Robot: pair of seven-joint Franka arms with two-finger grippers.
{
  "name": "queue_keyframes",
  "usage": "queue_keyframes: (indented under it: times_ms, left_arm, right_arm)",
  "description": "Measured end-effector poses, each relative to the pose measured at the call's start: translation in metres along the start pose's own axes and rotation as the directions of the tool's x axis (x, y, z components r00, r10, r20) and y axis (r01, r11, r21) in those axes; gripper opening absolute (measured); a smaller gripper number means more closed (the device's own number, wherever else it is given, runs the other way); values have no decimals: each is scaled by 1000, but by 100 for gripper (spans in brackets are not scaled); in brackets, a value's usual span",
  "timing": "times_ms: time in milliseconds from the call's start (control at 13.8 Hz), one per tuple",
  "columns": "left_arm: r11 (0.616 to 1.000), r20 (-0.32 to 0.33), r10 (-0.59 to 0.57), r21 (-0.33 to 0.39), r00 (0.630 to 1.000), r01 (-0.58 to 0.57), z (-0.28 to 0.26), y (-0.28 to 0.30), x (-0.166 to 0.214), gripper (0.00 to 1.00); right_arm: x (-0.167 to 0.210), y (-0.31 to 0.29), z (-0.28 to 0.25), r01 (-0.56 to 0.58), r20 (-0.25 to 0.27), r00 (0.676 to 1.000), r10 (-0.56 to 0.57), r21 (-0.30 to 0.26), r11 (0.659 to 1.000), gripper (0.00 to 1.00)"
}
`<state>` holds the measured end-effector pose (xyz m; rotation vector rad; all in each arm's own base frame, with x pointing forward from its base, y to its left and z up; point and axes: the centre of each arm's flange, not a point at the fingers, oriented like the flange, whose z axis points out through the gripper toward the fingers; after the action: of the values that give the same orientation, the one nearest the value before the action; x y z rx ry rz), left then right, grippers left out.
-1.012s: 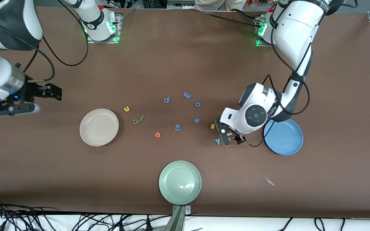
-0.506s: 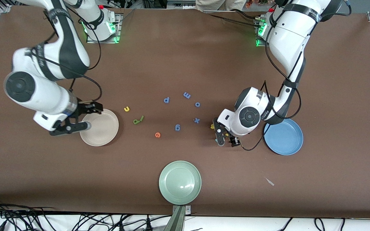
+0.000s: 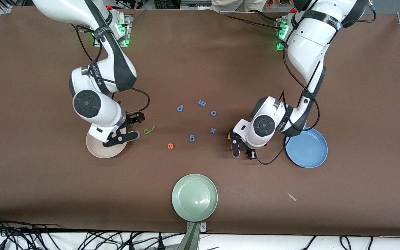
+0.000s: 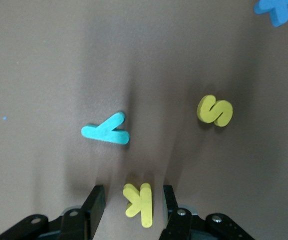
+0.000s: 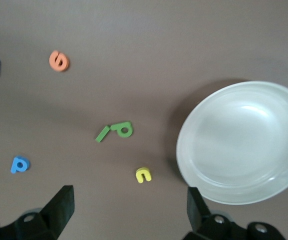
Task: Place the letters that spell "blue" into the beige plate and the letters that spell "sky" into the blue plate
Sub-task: 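Grasp the yellow k with the left gripper while the right gripper reaches, then place the k on the blue plate while the right gripper grasps the u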
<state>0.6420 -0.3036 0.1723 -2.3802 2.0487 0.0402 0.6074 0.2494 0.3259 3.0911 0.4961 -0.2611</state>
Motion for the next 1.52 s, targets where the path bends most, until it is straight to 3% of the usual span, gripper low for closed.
queue_keyframes:
  times_ms: [72,217,434,578,723,1012,1373,1518]
  left_arm:
    - [1000,-1,4,2,1000,-4,-1,1,2,49]
    - [1000,-3,6,6,1000,-6,-2,1,4,24]
    - [1000,2,4,3,1000,-4,-4,0,2,24]
    - [1000,15,-5,-5,1000,5,-16,-4,-3,24]
    - [998,59,-32,-43,998,35,-42,-10,-23,24]
    - [981,135,-144,-111,980,159,-93,-36,-103,24]
    - [936,177,-273,-176,945,304,-64,-53,-203,25]
    - [920,189,-311,-183,931,345,-49,-47,-214,39]
  right_arm:
    - [-3,-5,8,9,-3,1000,-9,4,1000,100]
    - [-11,-10,28,24,-36,999,-24,14,1000,100]
    - [-32,-6,68,110,-95,990,-108,15,994,100]
    - [-41,8,83,176,-107,979,-174,9,984,100]
    - [-46,17,93,220,-124,968,-218,5,976,100]
    - [-57,7,117,254,-167,954,-251,-2,967,100]
    - [-73,0,149,264,-200,945,-260,-6,964,100]
    - [-76,0,153,264,-197,945,-260,-6,964,96]
